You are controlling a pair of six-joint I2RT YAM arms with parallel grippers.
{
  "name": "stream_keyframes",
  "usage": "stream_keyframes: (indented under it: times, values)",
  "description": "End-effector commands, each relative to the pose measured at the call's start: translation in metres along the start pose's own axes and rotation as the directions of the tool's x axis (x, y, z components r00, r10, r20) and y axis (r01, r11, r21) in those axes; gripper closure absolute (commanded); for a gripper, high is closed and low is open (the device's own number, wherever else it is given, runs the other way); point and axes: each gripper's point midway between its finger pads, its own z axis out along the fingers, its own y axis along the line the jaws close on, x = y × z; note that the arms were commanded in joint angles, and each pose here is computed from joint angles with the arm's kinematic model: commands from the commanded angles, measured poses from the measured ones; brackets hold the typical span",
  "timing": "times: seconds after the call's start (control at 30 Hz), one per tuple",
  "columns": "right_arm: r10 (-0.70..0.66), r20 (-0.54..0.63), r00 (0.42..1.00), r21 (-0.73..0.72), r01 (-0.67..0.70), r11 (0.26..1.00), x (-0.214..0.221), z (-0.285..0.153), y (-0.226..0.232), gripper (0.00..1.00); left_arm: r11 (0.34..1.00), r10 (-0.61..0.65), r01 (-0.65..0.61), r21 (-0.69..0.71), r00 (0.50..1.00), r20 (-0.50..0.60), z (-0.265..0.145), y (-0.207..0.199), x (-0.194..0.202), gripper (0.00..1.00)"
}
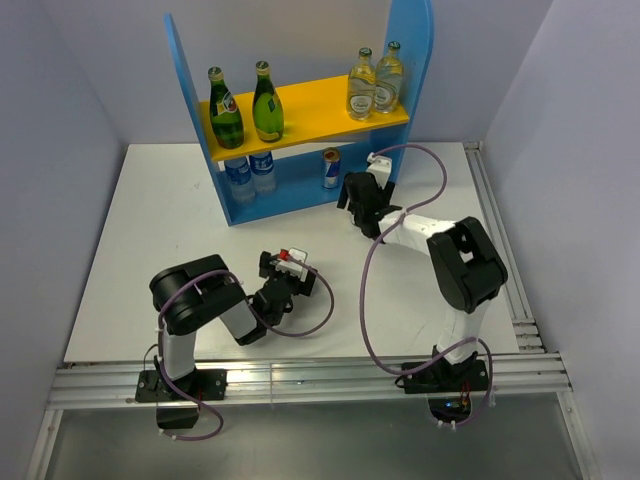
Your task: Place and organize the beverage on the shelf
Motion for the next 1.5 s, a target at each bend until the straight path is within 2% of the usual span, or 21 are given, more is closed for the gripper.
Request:
stream_keyframes:
  times: [0.0, 0.1, 0.17, 0.2, 0.27, 0.3, 0.4, 0.47, 0.73, 1.17, 1.47]
  values:
    - [0.001, 0.02, 1.0, 0.038, -0.002, 0.999, -0.021, 0.012, -0.003, 0.17, 0.931, -0.357, 0.357, 0.081, 0.836, 0.416, -0.007, 0.003, -0.121, 0.01]
    - [0.009, 0.043, 0.999, 0.043, -0.01, 0.999, -0.028, 0.01, -0.005, 0.24, 0.928, -0.368, 0.359, 0.101, 0.835, 0.41, -0.005, -0.002, -0.12, 0.01]
    - [0.001, 0.057, 0.998, 0.043, -0.003, 0.999, -0.033, 0.01, -0.005, 0.33, 0.924, -0.378, 0.366, 0.11, 0.832, 0.406, -0.003, -0.005, -0.119, 0.01]
    - [-0.003, 0.062, 0.998, 0.051, 0.0, 0.999, -0.035, 0.012, -0.005, 0.43, 0.925, -0.376, 0.363, 0.111, 0.833, 0.405, -0.003, -0.006, -0.118, 0.01]
    - [-0.009, 0.052, 0.999, 0.056, 0.007, 0.998, -0.033, 0.014, -0.006, 0.55, 0.928, -0.37, 0.358, 0.107, 0.839, 0.4, -0.002, -0.007, -0.115, 0.01]
    - [-0.009, 0.052, 0.999, 0.052, 0.006, 0.999, -0.034, 0.014, -0.005, 0.67, 0.929, -0.367, 0.357, 0.102, 0.84, 0.4, -0.002, -0.007, -0.115, 0.01]
    - [-0.004, 0.056, 0.998, 0.046, 0.001, 0.999, -0.036, 0.015, -0.004, 0.81, 0.93, -0.362, 0.354, 0.095, 0.843, 0.398, -0.001, -0.007, -0.113, 0.01]
    - [-0.003, 0.056, 0.998, 0.05, 0.001, 0.999, -0.037, 0.016, -0.003, 1.0, 0.929, -0.365, 0.355, 0.101, 0.842, 0.396, 0.0, -0.008, -0.112, 0.01]
    - [0.012, 0.161, 0.987, 0.062, -0.023, 0.998, -0.071, 0.02, 0.003, 1.0, 0.929, -0.366, 0.354, 0.105, 0.844, 0.391, 0.002, -0.011, -0.109, 0.0]
    - [0.08, 0.254, 0.964, 0.063, -0.099, 0.993, -0.141, 0.075, 0.013, 1.0, 0.935, -0.354, 0.336, 0.114, 0.852, 0.387, 0.007, -0.018, -0.106, 0.01]
    - [0.136, 0.237, 0.962, 0.073, -0.157, 0.985, -0.133, 0.107, 0.003, 1.0, 0.935, -0.354, 0.333, 0.123, 0.853, 0.383, 0.01, -0.023, -0.104, 0.01]
